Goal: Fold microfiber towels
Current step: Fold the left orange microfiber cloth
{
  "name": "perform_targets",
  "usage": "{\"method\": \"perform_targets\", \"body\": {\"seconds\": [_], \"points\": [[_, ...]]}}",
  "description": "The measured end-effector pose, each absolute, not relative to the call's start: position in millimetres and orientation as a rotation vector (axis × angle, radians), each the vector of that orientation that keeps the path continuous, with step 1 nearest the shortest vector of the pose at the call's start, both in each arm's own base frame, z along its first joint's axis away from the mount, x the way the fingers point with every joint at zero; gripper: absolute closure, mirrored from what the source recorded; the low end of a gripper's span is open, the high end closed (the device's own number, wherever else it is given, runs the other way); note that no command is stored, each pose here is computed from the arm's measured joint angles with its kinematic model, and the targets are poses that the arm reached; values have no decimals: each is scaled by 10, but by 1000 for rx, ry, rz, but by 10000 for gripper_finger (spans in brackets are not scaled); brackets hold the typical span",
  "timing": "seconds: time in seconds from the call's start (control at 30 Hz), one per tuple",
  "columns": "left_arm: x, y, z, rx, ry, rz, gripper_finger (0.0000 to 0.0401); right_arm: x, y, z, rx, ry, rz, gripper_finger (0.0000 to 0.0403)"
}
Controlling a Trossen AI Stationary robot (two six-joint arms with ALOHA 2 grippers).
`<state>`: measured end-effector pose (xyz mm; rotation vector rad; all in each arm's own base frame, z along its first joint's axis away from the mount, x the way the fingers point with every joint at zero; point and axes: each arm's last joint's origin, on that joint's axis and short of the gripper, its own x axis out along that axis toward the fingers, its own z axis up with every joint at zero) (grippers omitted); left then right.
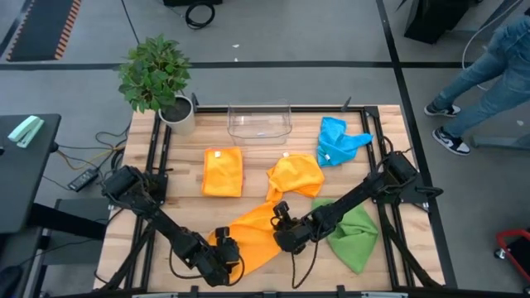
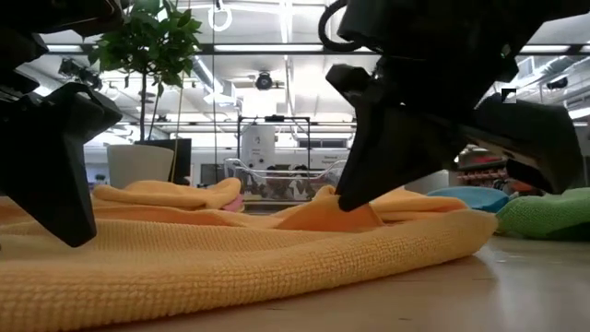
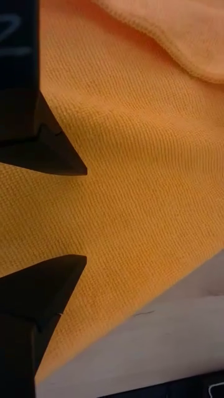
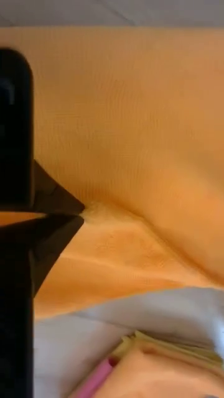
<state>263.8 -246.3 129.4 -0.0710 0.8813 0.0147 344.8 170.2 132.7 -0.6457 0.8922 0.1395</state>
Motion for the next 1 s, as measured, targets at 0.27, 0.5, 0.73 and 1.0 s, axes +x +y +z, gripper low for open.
{"method": "perform_targets", "body": {"seconds": [0.27,0.5,0.73,1.0], "points": [[2632,-2471,1291,-83,905,-10,172,3547,1484,1359,-416,908,30,396],[2622,-2484,1290,-94,919,-29,173,3649,1180,1464,-235,918,-117,397],[2620,-2486,1289,-100,923,-33,172,3695,979,1448,-74,950,-162,387],[2619,-2481,1287,-97,927,-31,172,3654,854,1406,34,1059,-158,289]]}}
